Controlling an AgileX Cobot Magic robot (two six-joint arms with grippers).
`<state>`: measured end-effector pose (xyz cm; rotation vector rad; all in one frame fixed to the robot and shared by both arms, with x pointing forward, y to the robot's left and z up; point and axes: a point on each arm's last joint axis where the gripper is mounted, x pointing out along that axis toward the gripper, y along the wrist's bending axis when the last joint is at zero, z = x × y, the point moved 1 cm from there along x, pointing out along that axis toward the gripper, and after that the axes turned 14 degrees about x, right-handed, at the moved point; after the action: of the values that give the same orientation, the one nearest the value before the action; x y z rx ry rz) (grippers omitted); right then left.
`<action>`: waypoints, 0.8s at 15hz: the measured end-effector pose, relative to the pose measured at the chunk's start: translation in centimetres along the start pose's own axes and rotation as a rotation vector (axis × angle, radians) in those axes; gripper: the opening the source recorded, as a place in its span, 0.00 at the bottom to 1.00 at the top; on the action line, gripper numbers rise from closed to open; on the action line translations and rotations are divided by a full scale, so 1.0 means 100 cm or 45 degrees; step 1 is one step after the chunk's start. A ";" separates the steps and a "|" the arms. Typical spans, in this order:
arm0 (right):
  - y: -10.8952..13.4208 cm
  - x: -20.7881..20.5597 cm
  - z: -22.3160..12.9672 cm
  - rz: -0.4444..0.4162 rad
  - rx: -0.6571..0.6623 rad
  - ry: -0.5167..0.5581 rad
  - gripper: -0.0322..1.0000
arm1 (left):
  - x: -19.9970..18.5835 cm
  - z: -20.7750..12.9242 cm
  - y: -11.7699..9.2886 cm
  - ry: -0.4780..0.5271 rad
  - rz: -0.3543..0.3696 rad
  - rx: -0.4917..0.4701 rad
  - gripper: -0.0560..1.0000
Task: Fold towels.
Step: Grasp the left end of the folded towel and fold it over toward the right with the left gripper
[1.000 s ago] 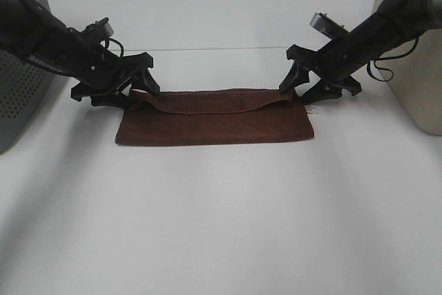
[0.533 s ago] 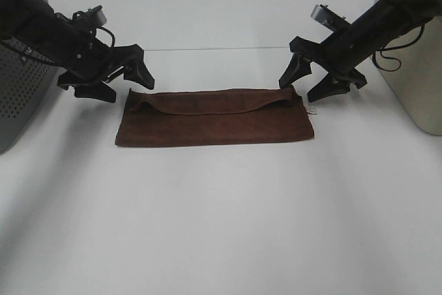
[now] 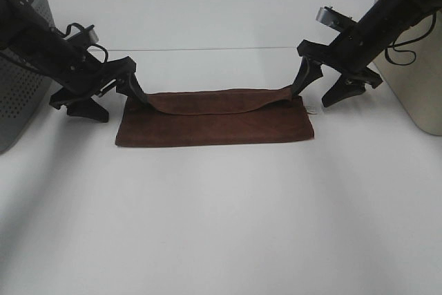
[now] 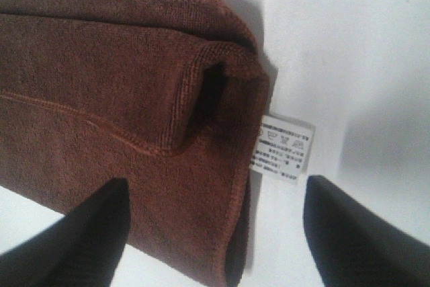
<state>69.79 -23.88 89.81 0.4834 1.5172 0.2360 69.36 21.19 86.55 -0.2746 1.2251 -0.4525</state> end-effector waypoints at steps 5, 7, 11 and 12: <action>0.000 0.000 0.000 -0.003 -0.002 0.000 0.70 | 0.023 -0.003 -0.015 -0.021 -0.108 0.030 0.23; 0.000 0.000 0.000 -0.003 -0.002 0.000 0.70 | 0.022 -0.003 -0.015 -0.024 -0.101 0.043 0.08; 0.000 0.000 0.000 -0.003 -0.002 0.003 0.70 | -0.021 0.030 -0.027 -0.066 0.046 0.185 0.08; 0.000 0.000 -0.001 -0.003 -0.002 0.007 0.70 | -0.040 0.040 -0.032 -0.048 0.112 0.202 0.08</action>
<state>69.74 -23.90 89.80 0.4802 1.5224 0.2365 71.47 20.11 92.55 -0.0935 1.1528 -0.4635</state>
